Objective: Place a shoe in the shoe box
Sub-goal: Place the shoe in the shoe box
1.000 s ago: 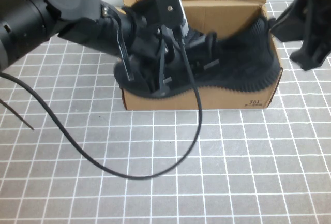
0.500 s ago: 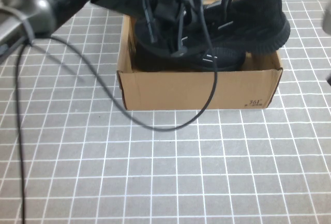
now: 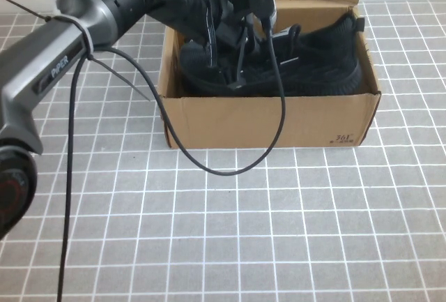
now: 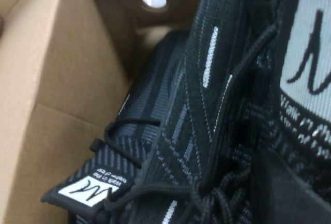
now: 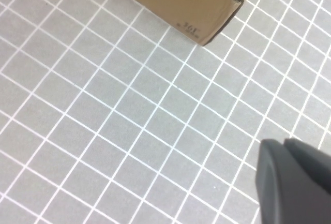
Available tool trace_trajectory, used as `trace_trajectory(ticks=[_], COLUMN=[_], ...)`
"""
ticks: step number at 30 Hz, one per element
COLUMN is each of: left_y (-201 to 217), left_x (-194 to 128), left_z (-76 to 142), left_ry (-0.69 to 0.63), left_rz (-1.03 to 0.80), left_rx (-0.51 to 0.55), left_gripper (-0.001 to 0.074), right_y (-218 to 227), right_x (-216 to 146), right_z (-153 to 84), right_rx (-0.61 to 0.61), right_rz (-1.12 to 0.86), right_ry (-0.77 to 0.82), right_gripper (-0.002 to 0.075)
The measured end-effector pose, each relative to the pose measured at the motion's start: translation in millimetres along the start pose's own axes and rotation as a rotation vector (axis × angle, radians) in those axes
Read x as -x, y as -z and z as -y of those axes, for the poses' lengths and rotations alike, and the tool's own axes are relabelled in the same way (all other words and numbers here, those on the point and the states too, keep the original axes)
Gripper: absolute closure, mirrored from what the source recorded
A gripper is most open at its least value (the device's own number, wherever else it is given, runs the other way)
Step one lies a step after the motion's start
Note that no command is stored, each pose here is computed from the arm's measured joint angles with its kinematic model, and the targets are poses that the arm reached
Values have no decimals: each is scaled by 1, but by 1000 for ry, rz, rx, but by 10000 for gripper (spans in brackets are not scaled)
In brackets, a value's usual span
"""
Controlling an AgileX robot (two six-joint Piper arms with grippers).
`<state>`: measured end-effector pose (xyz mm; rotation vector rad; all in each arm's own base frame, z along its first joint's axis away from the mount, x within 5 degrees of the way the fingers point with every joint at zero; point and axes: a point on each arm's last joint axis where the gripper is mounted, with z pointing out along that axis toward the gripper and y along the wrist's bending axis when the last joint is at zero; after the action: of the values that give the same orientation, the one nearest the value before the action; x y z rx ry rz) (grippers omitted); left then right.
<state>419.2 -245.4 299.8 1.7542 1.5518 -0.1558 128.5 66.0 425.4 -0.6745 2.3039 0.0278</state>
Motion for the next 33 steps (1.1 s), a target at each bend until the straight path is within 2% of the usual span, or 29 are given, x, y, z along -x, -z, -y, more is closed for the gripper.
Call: trace_trajectory(ticks=[6, 22, 33], left_y=[-9, -50, -61], left_x=[-5, -28, -35], left_z=[-1, 7, 9], left_ry=[3, 74, 81], left_rz=[-5, -36, -51], left_rx=[13, -32, -47], left_gripper=[709, 710, 711], right_y=[3, 3, 3], right_x=[-1, -1, -1], right_z=[0, 0, -1], right_rx=[2, 10, 19], right_rz=[10, 10, 10], right_ry=[-6, -11, -14], right_gripper=[742, 742, 742])
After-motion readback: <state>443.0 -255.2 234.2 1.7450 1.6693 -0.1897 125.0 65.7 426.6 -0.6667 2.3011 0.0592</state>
